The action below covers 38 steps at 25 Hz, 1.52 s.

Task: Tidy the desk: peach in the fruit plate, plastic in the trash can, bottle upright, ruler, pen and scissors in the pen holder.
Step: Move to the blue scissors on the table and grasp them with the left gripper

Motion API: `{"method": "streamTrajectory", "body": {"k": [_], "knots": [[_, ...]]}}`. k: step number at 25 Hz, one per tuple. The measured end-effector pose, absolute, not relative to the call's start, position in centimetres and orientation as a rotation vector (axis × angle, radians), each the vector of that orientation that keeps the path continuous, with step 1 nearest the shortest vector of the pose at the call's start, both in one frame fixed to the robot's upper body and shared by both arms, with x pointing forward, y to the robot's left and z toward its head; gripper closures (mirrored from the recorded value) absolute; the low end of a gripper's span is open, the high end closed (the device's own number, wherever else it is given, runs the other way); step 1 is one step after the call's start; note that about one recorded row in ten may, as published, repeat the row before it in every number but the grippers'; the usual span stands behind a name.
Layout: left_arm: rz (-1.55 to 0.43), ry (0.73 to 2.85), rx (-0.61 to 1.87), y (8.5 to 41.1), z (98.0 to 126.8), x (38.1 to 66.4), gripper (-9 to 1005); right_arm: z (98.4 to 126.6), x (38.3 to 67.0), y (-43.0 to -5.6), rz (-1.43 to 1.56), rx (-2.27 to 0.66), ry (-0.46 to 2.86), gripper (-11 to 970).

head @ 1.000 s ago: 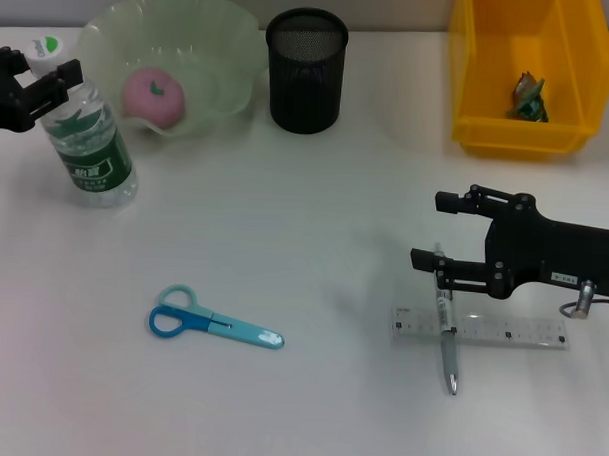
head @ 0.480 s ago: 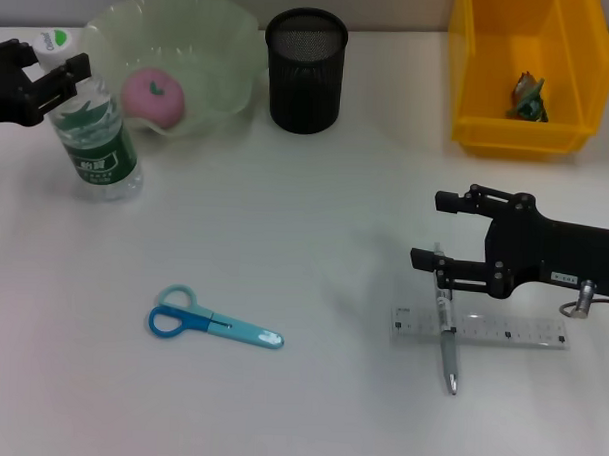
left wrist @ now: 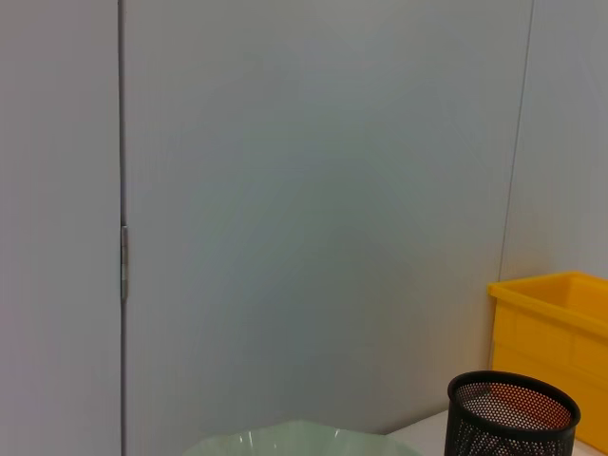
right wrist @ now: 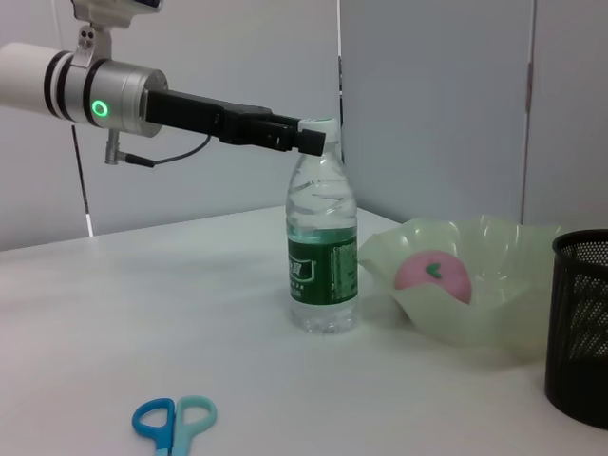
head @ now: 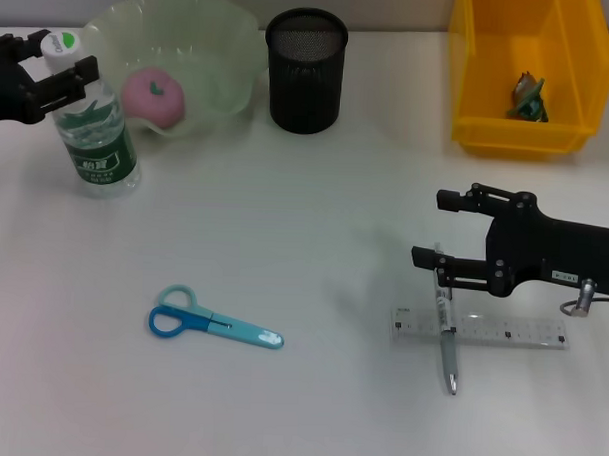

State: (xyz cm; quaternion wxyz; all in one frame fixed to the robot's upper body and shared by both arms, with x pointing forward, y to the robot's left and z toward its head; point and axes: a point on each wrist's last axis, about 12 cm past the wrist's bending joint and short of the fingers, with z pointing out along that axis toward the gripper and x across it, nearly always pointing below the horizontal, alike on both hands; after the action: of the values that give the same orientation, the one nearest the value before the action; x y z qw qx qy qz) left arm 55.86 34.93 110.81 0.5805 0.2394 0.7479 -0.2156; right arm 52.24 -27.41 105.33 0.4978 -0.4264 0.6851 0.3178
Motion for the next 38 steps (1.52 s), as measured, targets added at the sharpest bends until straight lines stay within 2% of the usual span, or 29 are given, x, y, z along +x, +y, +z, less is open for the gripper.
{"method": "streamTrajectory", "body": {"k": [3, 7, 8, 14, 16, 18, 21, 26, 36, 38], "knots": [[-0.517, 1.743, 0.564, 34.8, 110.9, 55.8, 302, 105.3, 52.3, -27.4, 0.768, -1.032, 1.659, 165], [-0.570, 1.713, 0.572, 34.5, 111.6, 55.8, 247, 105.4, 52.3, -27.4, 0.769, -1.031, 1.656, 165], [-0.654, 1.648, 0.586, 34.3, 112.9, 55.5, 233, 105.5, 52.3, -27.5, 0.771, -1.029, 1.654, 165], [-0.911, 1.505, 0.790, 32.3, 116.5, 54.8, 220, 105.8, 51.9, -27.6, 0.807, -1.036, 1.631, 165], [-1.039, 1.502, 0.960, 30.1, 118.2, 55.0, 216, 105.9, 51.8, -27.7, 0.809, -1.038, 1.627, 165], [-1.082, 1.548, 1.070, 28.4, 119.0, 55.4, 212, 106.0, 51.8, -27.8, 0.809, -1.039, 1.627, 165], [-1.088, 1.579, 1.121, 27.6, 119.2, 55.6, 208, 106.0, 51.8, -28.0, 0.815, -1.034, 1.637, 165], [-0.996, 1.825, 1.461, 22.9, 119.6, 57.5, 209, 105.9, 51.6, -28.1, 0.820, -1.040, 1.645, 165], [-0.732, 2.008, 1.895, 17.7, 117.9, 58.4, 208, 105.8, 51.5, -26.9, 0.968, -1.174, 1.735, 166], [-0.732, 2.008, 1.895, 17.7, 117.9, 58.4, 208, 105.8, 51.5, -26.7, 0.982, -1.190, 1.739, 166]]}}
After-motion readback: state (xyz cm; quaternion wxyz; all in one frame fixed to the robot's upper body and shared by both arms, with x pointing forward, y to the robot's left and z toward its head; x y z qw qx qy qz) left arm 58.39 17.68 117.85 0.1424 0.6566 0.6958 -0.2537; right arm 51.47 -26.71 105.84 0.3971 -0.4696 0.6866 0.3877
